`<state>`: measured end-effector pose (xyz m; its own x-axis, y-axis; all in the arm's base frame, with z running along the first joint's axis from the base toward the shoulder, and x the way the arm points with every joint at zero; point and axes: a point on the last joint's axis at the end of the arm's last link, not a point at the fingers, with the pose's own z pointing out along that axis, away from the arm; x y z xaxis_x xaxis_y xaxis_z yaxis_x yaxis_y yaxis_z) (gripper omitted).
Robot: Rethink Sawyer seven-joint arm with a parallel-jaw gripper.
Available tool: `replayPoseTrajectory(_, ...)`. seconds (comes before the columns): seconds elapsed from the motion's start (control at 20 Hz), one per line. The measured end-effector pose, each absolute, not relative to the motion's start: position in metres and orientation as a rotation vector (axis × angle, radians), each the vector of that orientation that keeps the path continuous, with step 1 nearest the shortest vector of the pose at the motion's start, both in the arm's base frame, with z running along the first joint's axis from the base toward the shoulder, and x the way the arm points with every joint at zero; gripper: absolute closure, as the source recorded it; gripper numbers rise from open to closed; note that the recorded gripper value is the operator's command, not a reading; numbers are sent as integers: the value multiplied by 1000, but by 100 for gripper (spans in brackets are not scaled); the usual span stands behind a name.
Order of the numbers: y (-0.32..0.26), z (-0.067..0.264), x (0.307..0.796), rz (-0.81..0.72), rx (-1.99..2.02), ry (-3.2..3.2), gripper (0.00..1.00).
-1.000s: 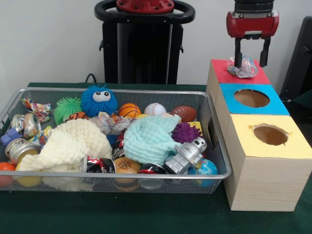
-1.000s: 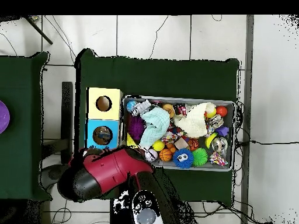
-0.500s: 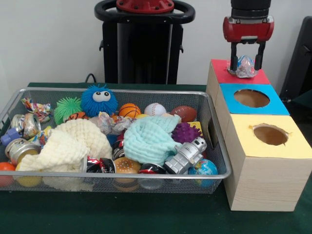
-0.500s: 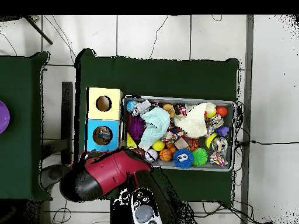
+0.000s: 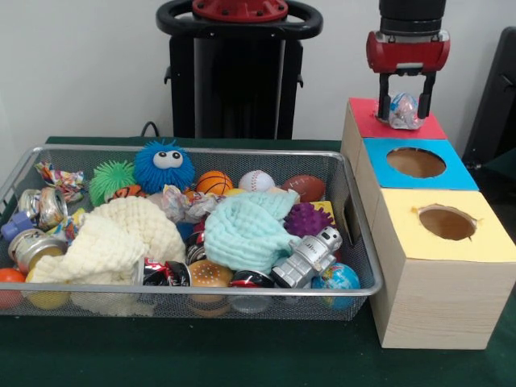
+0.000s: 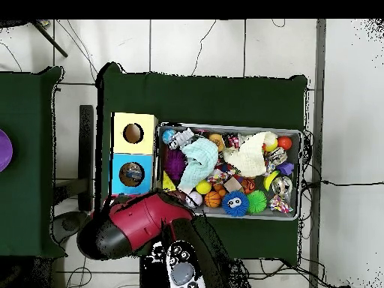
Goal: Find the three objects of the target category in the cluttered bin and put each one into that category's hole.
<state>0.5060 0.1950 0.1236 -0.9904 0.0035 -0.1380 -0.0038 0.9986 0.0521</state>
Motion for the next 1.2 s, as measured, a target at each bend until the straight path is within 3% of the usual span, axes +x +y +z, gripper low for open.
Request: replayPoseTrajectory(1.2,198,129,502,53,-16,2992,0)
